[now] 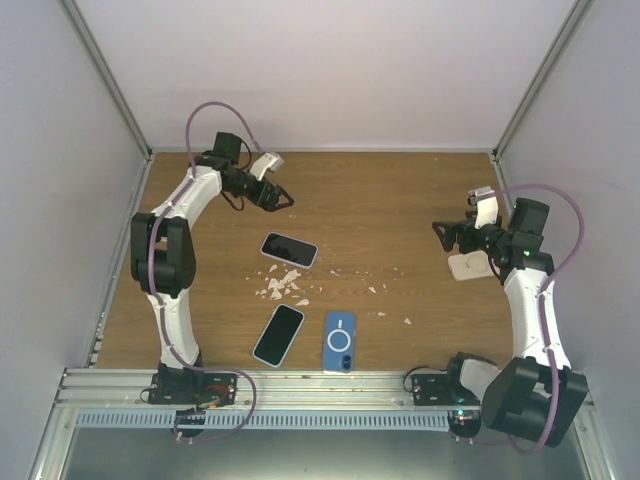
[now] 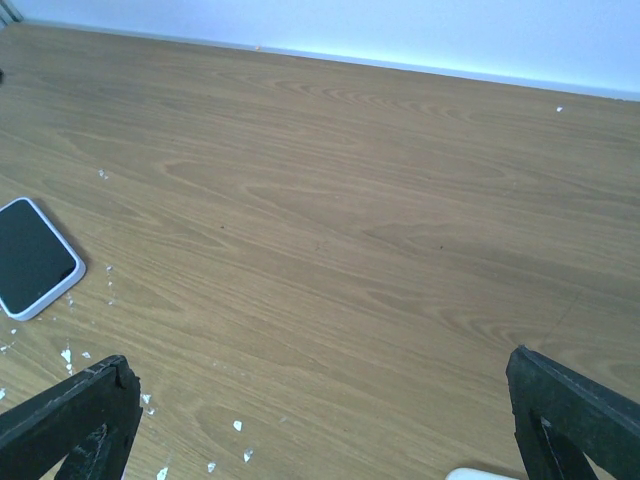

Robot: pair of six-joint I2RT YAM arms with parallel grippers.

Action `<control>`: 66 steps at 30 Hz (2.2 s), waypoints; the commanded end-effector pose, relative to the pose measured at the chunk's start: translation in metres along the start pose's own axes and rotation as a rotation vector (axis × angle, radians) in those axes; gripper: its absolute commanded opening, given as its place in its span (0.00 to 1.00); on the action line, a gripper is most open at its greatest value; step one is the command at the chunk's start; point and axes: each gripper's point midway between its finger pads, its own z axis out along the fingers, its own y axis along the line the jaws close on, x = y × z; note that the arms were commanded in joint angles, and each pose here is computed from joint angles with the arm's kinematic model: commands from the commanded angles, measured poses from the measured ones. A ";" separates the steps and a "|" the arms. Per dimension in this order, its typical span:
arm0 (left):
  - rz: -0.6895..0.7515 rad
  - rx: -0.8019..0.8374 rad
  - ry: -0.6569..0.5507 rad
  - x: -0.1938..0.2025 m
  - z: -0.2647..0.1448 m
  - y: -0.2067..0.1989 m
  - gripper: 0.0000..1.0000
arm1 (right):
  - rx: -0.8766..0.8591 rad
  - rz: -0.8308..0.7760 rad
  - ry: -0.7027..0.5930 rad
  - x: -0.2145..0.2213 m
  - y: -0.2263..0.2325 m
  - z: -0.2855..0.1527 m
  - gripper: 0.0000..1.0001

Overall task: Take the phone out of the phone case
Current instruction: Pick up the phone at the center of the board.

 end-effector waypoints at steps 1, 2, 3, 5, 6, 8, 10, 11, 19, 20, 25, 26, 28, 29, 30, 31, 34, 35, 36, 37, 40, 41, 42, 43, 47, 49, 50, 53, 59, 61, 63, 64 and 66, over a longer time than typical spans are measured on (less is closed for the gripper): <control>0.029 0.032 0.048 0.010 0.022 0.001 0.99 | -0.002 -0.019 -0.004 0.000 0.003 -0.002 1.00; 0.028 0.042 0.055 0.010 0.027 0.003 0.99 | -0.005 -0.016 -0.004 0.001 0.003 -0.002 1.00; 0.017 0.056 0.066 0.011 0.034 0.006 0.99 | -0.010 -0.014 -0.002 0.002 0.004 -0.001 1.00; -0.009 0.094 0.091 0.016 0.047 0.010 0.99 | -0.016 -0.011 0.002 0.003 0.004 0.000 1.00; -0.019 0.108 0.105 0.020 0.055 0.012 0.99 | -0.016 -0.009 0.003 0.003 0.004 0.000 1.00; -0.037 0.111 0.142 0.034 0.069 0.017 0.99 | -0.007 -0.011 0.005 0.002 0.003 -0.001 1.00; -0.046 0.112 0.167 0.045 0.076 0.020 0.99 | -0.003 -0.012 0.005 0.002 0.002 -0.002 1.00; -0.050 0.117 0.176 0.049 0.078 0.020 0.99 | -0.002 -0.015 0.003 0.001 0.003 -0.002 1.00; -0.079 0.181 0.228 0.084 0.083 0.006 0.99 | -0.014 -0.005 0.007 0.002 0.002 0.001 1.00; -0.092 0.197 0.243 0.092 0.084 0.002 0.99 | -0.015 -0.004 0.007 0.002 0.002 0.001 1.00; -0.102 0.190 0.288 0.120 0.080 -0.002 0.99 | -0.016 -0.003 0.005 0.002 0.003 0.001 1.00; -0.105 0.192 0.295 0.125 0.079 -0.004 0.99 | -0.017 -0.001 0.005 0.002 0.003 0.001 0.99; -0.112 0.204 0.304 0.132 0.076 -0.008 0.99 | -0.020 0.000 0.006 0.003 0.003 0.001 1.00; -0.115 0.209 0.307 0.135 0.073 -0.011 0.99 | -0.019 -0.003 0.005 0.002 0.003 0.001 1.00; -0.112 0.214 0.309 0.138 0.070 -0.015 0.99 | -0.018 -0.002 0.005 0.002 0.003 0.001 1.00; -0.102 0.215 0.311 0.140 0.066 -0.019 0.99 | -0.018 -0.004 0.003 0.002 0.003 0.001 1.00; -0.085 0.210 0.318 0.149 0.054 -0.031 0.99 | -0.021 -0.003 0.002 0.003 0.004 0.001 0.99; -0.075 0.209 0.317 0.150 0.049 -0.036 0.99 | -0.025 -0.003 0.002 0.003 0.004 0.002 1.00; -0.075 0.209 0.321 0.155 0.046 -0.040 0.99 | -0.028 -0.002 0.003 0.004 0.005 0.002 1.00; -0.071 0.204 0.322 0.158 0.043 -0.044 0.99 | -0.029 -0.001 0.002 0.004 0.005 0.002 1.00; -0.058 0.166 0.315 0.163 0.035 -0.049 0.99 | -0.034 -0.002 0.000 0.005 0.006 0.003 1.00; -0.050 0.132 0.315 0.164 0.033 -0.047 0.99 | -0.034 0.000 0.000 0.005 0.005 0.003 1.00; -0.041 0.103 0.306 0.162 0.032 -0.046 0.99 | -0.033 -0.001 0.000 0.005 0.005 0.003 1.00; -0.024 0.078 0.295 0.160 0.032 -0.045 0.99 | -0.035 -0.002 0.000 0.005 0.006 0.003 1.00; 0.057 -0.022 0.314 0.162 0.036 -0.048 0.99 | -0.034 -0.006 -0.001 0.006 0.006 0.003 0.99; 0.087 -0.049 0.331 0.162 0.040 -0.052 0.99 | -0.031 -0.006 0.001 0.006 0.006 0.002 1.00; 0.099 -0.055 0.337 0.162 0.043 -0.055 0.99 | -0.030 -0.009 -0.001 0.006 0.006 0.002 1.00; 0.141 -0.089 0.364 0.165 0.050 -0.059 0.99 | -0.024 -0.012 -0.001 0.007 0.006 0.001 1.00; 0.225 -0.106 0.427 0.171 0.066 -0.071 0.99 | -0.020 -0.018 -0.006 0.006 0.007 -0.001 1.00; 0.248 -0.110 0.449 0.173 0.072 -0.074 0.99 | -0.017 -0.019 -0.007 0.006 0.006 -0.001 0.99; 0.275 -0.115 0.478 0.177 0.078 -0.076 0.99 | -0.017 -0.021 -0.008 0.004 0.006 -0.002 1.00; 0.285 -0.118 0.492 0.179 0.081 -0.077 0.99 | -0.018 -0.023 -0.008 0.004 0.007 -0.002 1.00; 0.301 -0.125 0.515 0.184 0.085 -0.078 0.99 | -0.015 -0.026 -0.011 0.001 0.006 -0.002 1.00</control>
